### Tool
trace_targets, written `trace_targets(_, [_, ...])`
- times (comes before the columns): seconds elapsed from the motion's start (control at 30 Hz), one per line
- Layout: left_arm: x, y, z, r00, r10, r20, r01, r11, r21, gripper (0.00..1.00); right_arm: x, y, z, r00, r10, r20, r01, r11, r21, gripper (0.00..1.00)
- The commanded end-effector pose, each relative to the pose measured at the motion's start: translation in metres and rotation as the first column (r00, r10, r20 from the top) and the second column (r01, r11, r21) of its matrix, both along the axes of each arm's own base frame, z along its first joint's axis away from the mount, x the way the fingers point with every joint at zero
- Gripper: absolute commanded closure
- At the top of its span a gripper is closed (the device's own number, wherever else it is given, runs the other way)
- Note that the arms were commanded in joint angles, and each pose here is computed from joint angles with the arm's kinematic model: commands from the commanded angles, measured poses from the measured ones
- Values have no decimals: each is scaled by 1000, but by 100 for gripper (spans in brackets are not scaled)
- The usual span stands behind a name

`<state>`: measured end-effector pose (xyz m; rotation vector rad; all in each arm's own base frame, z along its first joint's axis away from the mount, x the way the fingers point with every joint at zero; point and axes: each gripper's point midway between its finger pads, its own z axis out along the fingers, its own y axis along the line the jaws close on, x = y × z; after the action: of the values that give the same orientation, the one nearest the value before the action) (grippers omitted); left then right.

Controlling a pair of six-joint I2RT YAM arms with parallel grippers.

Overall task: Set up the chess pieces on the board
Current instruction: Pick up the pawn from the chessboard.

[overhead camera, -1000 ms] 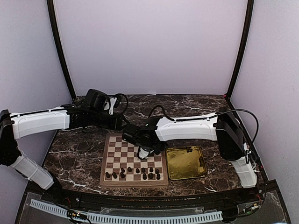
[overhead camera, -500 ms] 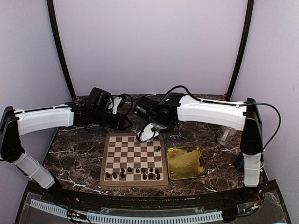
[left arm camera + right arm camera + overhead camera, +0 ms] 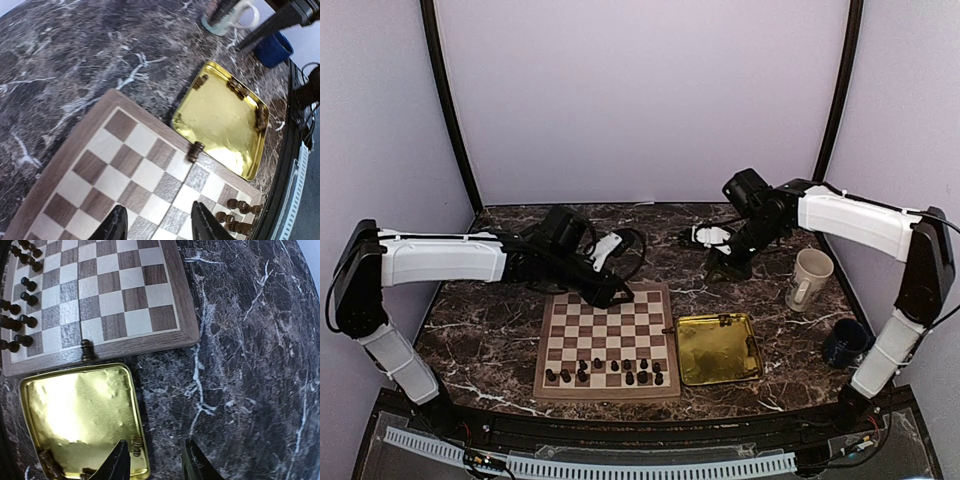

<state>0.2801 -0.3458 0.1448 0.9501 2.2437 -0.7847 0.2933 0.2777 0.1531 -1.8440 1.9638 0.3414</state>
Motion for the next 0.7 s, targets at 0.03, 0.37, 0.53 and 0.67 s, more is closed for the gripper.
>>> trace_targets(0.03, [-23, -23, -16, 982, -175, 67, 171, 983, 69, 54, -19, 24, 28, 997, -52, -61, 69, 946, 316, 61])
trace_targets(0.37, [-38, -38, -21, 949, -295, 113, 287, 954, 83, 55, -52, 21, 5, 980, -9, -197, 81, 929, 362, 61])
trace_targets(0.53, [-38, -49, -14, 929, -331, 168, 330, 943, 35, 57, -57, 23, -13, 978, 3, -210, 76, 927, 367, 61])
trace_targets(0.67, [-41, -44, 1, 925, -313, 214, 319, 948, 5, 58, -52, 32, -27, 983, 11, -186, 49, 948, 315, 60])
